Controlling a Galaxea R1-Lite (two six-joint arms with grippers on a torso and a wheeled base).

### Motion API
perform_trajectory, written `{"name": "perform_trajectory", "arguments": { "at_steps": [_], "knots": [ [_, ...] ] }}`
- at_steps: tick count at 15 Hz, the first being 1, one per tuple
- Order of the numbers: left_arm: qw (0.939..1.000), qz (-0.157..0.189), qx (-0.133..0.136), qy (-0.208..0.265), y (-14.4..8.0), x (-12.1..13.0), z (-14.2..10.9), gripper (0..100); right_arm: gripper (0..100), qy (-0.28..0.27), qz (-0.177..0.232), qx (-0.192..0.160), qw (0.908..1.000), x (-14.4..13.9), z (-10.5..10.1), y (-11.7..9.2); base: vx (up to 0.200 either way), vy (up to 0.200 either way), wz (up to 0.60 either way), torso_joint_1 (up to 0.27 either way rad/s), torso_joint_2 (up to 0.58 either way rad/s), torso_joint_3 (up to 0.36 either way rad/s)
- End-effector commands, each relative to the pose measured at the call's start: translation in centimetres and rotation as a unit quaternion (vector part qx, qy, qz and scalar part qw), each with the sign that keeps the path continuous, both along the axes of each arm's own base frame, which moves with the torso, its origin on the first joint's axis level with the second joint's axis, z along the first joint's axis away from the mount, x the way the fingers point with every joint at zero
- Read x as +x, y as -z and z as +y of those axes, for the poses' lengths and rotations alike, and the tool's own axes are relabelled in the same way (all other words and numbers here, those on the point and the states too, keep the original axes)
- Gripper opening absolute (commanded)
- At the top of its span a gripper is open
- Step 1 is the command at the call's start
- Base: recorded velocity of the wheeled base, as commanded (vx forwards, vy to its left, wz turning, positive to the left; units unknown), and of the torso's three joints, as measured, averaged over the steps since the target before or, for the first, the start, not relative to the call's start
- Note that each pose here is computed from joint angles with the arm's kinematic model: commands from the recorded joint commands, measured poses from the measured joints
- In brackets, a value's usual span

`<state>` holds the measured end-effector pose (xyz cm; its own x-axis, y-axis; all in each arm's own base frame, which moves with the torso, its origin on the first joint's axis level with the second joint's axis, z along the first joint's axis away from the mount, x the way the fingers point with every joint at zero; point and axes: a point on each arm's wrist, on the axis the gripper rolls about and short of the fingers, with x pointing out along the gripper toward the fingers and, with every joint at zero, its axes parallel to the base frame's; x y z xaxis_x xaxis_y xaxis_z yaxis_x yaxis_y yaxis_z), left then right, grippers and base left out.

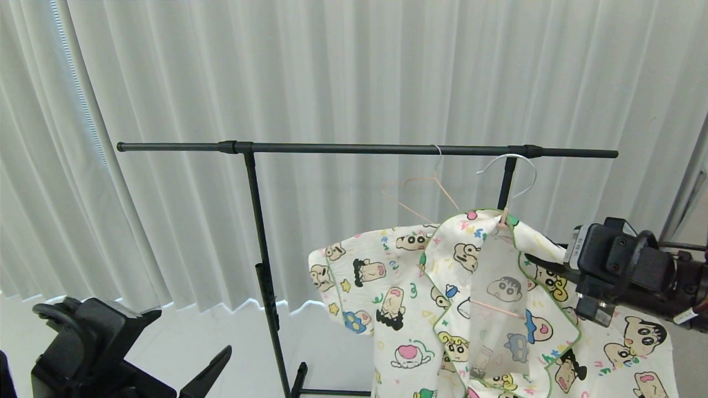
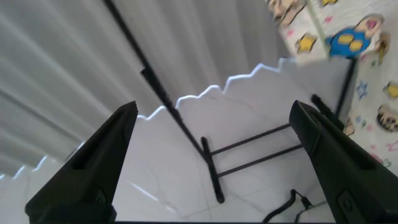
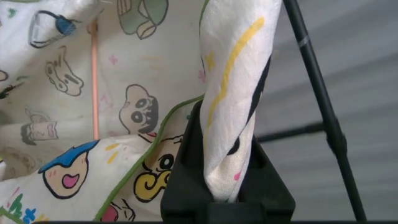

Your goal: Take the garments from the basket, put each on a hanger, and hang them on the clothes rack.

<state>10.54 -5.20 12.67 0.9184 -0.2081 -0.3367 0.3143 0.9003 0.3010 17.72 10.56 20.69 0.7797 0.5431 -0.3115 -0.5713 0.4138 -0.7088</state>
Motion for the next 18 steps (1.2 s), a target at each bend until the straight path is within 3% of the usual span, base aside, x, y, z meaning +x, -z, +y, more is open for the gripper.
{"name": "perform_trajectory", "arguments": {
  "at_steps": [1,4,6,10,16,18],
  "knots": [
    [0.9996,-0.012,0.000,-0.027,-0.2,-0.1,0.4,100,0,0.048,0.009,-0.015,0.9987,1.4,-0.4,-0.3,0.000,0.000,0.00,0.000,0.00,0.000],
    [0.9988,-0.025,0.036,-0.022,-0.4,-0.3,0.6,100,0,0.128,0.020,-0.046,0.9905,2.2,-1.3,-1.0,0.000,0.000,0.00,0.000,0.00,0.000],
    [0.9979,-0.031,0.056,-0.015,-0.4,-0.3,0.6,100,0,0.149,0.026,-0.049,0.9872,2.4,-2.2,-0.8,0.000,0.000,0.00,0.000,0.00,0.000],
    [0.9978,-0.030,0.058,-0.015,-0.5,-0.1,0.5,100,0,0.152,0.026,-0.050,0.9867,2.5,-2.3,-0.8,0.000,0.000,0.00,0.000,0.00,0.000],
    [0.9977,-0.029,0.059,-0.015,-0.4,-0.2,0.5,100,0,0.151,0.029,-0.051,0.9868,2.7,-2.2,-0.6,0.000,0.200,0.00,0.005,0.00,0.003],
    [0.9977,-0.028,0.059,-0.015,-0.4,-0.2,0.5,100,0,0.151,0.031,-0.053,0.9866,3.0,-2.1,-0.5,0.000,0.000,0.00,0.000,0.00,0.000]
  ]
}}
